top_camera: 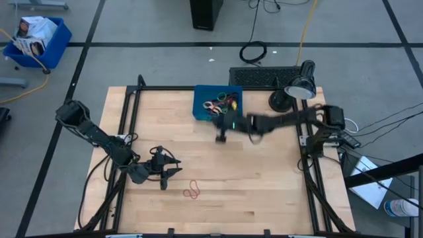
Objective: Pick and place rubber bands into bin
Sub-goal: Put the green rubber band into the blue bin, then put the red rubber band into the blue bin
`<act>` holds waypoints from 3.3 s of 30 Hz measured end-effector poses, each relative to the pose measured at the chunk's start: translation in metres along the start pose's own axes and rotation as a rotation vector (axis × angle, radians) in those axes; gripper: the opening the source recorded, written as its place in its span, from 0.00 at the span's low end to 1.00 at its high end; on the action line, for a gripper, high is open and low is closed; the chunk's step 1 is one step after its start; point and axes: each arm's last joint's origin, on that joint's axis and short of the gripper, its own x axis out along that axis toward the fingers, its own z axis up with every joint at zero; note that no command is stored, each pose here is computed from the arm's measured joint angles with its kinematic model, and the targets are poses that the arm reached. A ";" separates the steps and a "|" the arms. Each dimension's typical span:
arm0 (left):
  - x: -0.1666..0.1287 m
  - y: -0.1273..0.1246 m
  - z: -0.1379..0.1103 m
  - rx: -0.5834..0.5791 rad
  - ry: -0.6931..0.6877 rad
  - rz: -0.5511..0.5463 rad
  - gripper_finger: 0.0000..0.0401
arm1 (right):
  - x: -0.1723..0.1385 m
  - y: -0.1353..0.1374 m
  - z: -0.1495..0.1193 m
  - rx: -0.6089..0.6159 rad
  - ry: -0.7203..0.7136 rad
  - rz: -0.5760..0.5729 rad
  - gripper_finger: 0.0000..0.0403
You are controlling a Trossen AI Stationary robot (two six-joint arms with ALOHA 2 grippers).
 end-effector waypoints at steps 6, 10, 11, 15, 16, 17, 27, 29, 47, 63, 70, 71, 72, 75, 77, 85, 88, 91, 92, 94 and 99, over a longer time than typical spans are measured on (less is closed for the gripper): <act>-0.001 -0.001 -0.001 0.007 0.002 -0.004 0.38 | 0.034 -0.072 -0.039 0.200 0.083 -0.015 0.04; -0.001 0.000 -0.001 0.015 0.005 -0.002 0.38 | 0.044 -0.098 -0.056 0.306 0.103 -0.017 0.16; -0.001 0.000 -0.001 0.017 0.005 -0.002 0.38 | 0.044 -0.103 -0.059 0.328 0.106 -0.015 0.21; -0.001 0.000 -0.001 0.019 0.005 -0.002 0.38 | 0.040 -0.114 -0.059 0.420 0.092 -0.041 0.38; -0.001 0.000 -0.001 0.026 0.005 -0.002 0.38 | 0.037 -0.115 -0.055 0.440 0.074 -0.045 0.42; -0.001 0.000 -0.001 0.030 0.005 -0.002 0.38 | 0.033 -0.114 -0.050 0.451 0.057 -0.042 0.45; -0.006 -0.015 -0.003 0.140 -0.026 -0.077 0.38 | -0.016 0.016 -0.038 0.294 -0.257 0.338 0.51; -0.002 -0.023 -0.003 0.179 -0.020 -0.086 0.38 | -0.032 0.045 -0.050 0.265 -0.271 0.423 0.50; 0.078 -0.078 -0.032 0.354 0.388 -0.243 0.38 | -0.117 0.133 -0.126 0.321 -0.304 0.462 0.44; 0.087 -0.065 -0.042 0.318 0.533 -0.227 0.09 | -0.157 0.132 -0.123 0.307 -0.402 0.684 0.42; 0.081 -0.066 -0.031 0.331 0.498 -0.194 0.01 | -0.175 0.125 -0.126 0.324 -0.492 0.730 0.42; 0.079 -0.067 -0.027 0.331 0.469 -0.178 0.01 | -0.179 0.124 -0.125 0.317 -0.529 0.737 0.42; 0.077 -0.067 -0.020 0.324 0.430 -0.158 0.01 | -0.183 0.123 -0.124 0.309 -0.567 0.741 0.42; 0.073 -0.068 -0.002 0.310 0.312 -0.078 0.02 | -0.187 0.119 -0.129 0.289 -0.602 0.743 0.42; 0.069 -0.064 0.006 0.328 0.273 -0.025 0.02 | -0.187 0.118 -0.134 0.292 -0.584 0.739 0.42; 0.093 -0.023 0.054 0.357 0.102 0.195 0.02 | -0.176 0.112 -0.149 0.338 -0.494 0.467 0.42; 0.110 0.007 0.073 0.388 0.072 0.266 0.01 | -0.174 0.110 -0.149 0.344 -0.488 0.441 0.42; 0.124 0.041 0.091 0.414 0.044 0.331 0.03 | -0.174 0.110 -0.149 0.344 -0.487 0.439 0.42; 0.127 0.052 0.097 0.415 0.023 0.365 0.04 | -0.174 0.110 -0.149 0.346 -0.488 0.440 0.42; 0.132 0.076 0.109 0.406 -0.006 0.440 0.04 | -0.174 0.110 -0.149 0.345 -0.488 0.439 0.42; 0.136 0.129 0.126 0.395 -0.029 0.542 0.08 | -0.174 0.110 -0.150 0.345 -0.484 0.441 0.42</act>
